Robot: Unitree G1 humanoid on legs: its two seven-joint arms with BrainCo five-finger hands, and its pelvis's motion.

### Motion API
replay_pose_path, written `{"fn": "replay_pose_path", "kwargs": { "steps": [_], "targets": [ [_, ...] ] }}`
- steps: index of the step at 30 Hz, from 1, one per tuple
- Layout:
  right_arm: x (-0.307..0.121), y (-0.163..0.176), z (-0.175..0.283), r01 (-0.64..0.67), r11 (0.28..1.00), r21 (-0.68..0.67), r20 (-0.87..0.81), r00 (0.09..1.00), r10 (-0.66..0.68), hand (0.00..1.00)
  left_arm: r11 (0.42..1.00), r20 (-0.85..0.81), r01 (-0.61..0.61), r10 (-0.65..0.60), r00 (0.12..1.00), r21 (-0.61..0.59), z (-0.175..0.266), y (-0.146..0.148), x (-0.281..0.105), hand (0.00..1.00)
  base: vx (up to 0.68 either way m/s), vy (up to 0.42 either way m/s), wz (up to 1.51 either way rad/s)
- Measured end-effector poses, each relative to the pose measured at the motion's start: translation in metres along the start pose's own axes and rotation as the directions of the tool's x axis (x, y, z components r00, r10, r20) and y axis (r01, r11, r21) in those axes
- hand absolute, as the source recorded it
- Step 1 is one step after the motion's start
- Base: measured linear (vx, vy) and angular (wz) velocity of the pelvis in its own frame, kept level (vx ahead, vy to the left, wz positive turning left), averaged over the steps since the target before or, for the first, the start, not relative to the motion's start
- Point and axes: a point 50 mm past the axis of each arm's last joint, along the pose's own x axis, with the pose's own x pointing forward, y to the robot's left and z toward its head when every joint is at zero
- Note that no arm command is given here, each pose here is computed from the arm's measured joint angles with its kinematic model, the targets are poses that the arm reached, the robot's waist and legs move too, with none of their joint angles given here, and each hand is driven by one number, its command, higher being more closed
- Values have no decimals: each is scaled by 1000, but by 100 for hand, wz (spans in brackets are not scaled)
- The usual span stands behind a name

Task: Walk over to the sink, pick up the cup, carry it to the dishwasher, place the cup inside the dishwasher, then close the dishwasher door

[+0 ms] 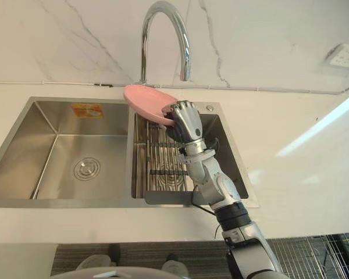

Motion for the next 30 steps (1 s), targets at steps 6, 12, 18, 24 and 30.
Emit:
{"fn": "replay_pose_path", "kwargs": {
  "steps": [6,12,18,24,30],
  "targets": [
    [-22,-23,-16,-27,991,-127,-25,999,24,100,1000,-25,-25,25,999,2,-7,8,1,0,-10,22,-31],
    [-42,-36,-16,-59,979,-195,-18,998,57,100,998,-71,-64,64,995,6,-19,22,2,0,-32,43,-41],
    [-52,-51,-20,-65,958,-280,-8,998,65,100,996,-90,-93,91,992,-14,-20,35,1,0,44,67,-55],
    [-66,-49,-44,-90,933,-348,-105,993,56,100,986,-28,-88,85,996,-141,-1,40,-1,0,-8,2,-50],
    [-101,-69,-69,-156,882,-444,-259,965,40,100,971,-98,-72,51,994,-228,-29,26,0,0,-121,-44,-60]
  ]
}}
